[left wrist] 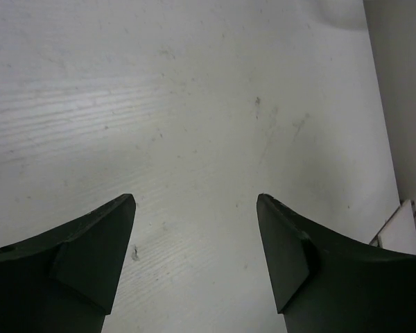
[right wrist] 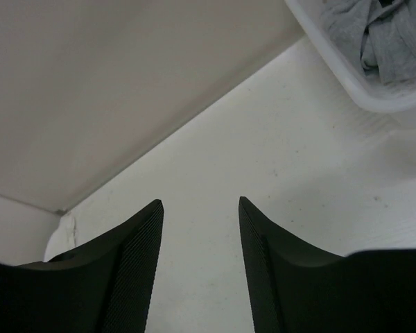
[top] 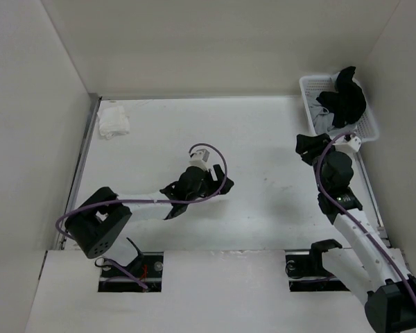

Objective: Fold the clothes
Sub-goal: Grab the tank top from the pile

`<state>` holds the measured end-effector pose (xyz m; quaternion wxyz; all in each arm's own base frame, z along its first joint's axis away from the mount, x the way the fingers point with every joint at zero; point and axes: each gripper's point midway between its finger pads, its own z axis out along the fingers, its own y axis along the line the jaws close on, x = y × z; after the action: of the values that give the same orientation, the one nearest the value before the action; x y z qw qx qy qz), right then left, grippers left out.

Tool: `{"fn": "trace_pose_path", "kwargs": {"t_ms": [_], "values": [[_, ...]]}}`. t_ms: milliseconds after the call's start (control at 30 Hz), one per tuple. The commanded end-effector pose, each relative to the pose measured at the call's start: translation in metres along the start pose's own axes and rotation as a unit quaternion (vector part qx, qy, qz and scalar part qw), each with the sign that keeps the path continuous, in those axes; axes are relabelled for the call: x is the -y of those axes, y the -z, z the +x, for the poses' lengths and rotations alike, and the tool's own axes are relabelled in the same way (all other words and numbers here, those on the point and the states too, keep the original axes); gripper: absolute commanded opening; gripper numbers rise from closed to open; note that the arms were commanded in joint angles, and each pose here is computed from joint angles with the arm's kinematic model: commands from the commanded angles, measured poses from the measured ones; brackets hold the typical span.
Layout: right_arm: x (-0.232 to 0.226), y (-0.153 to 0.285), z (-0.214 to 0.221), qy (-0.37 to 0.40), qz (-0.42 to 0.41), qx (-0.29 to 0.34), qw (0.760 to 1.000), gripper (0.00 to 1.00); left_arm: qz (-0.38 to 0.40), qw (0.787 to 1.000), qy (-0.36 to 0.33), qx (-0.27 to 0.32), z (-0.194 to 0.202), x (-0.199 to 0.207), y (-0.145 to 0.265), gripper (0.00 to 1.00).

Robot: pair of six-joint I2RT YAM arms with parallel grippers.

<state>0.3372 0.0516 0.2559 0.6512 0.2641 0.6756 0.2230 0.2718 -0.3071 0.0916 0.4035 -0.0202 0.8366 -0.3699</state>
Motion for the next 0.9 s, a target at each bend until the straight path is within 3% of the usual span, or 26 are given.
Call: {"fn": "trace_pose_path", "kwargs": {"t_ms": [0,167,233,267,300,333,367,400,500,567,667,767,867], "values": [[-0.004,-0.002,-0.013,0.008,0.01,0.008,1.0,0.56,0.078,0.997,-0.005,0.0,-0.007,0.041,-0.002,0.7],[-0.002,-0.001,-0.021,0.01,0.022,0.02,1.0,0.57,0.081,0.997,-0.013,-0.003,-0.001,0.036,0.0,0.7],[-0.002,-0.003,-0.022,0.011,0.024,0.019,0.999,0.49,0.082,0.997,-0.017,-0.001,0.0,0.035,0.0,0.69],[-0.003,-0.005,-0.023,0.014,0.026,0.017,0.999,0.44,0.082,0.996,-0.02,0.0,0.0,0.034,0.0,0.68],[-0.004,-0.009,-0.022,0.019,0.028,0.015,0.999,0.2,0.083,0.996,-0.022,0.001,0.0,0.034,0.0,0.66],[-0.004,-0.011,-0.024,0.023,0.03,0.014,0.999,0.1,0.085,0.996,-0.024,0.002,0.0,0.035,0.001,0.63],[0.001,-0.017,-0.03,0.034,0.047,0.017,0.998,0.02,0.093,0.995,-0.028,0.004,0.0,0.038,0.002,0.54],[0.008,-0.023,-0.039,0.039,0.066,0.026,0.997,0.0,0.098,0.995,-0.031,0.005,0.0,0.041,0.003,0.49],[0.052,-0.067,-0.088,0.049,0.157,0.063,0.984,0.0,0.105,0.993,-0.045,0.006,0.003,0.045,0.004,0.13],[0.076,-0.099,-0.11,0.048,0.189,0.068,0.978,0.01,0.106,0.993,-0.045,0.008,0.003,0.045,0.004,0.1],[0.108,-0.14,-0.141,0.049,0.226,0.092,0.969,0.15,0.107,0.993,-0.048,0.015,-0.001,0.043,0.004,0.18],[0.157,-0.196,-0.169,0.048,0.257,0.095,0.96,0.44,0.098,0.994,-0.04,0.017,-0.004,0.033,-0.001,0.35],[0.196,-0.224,-0.177,0.041,0.284,0.087,0.954,0.54,0.091,0.995,-0.035,0.018,-0.007,0.026,-0.005,0.45]]}}
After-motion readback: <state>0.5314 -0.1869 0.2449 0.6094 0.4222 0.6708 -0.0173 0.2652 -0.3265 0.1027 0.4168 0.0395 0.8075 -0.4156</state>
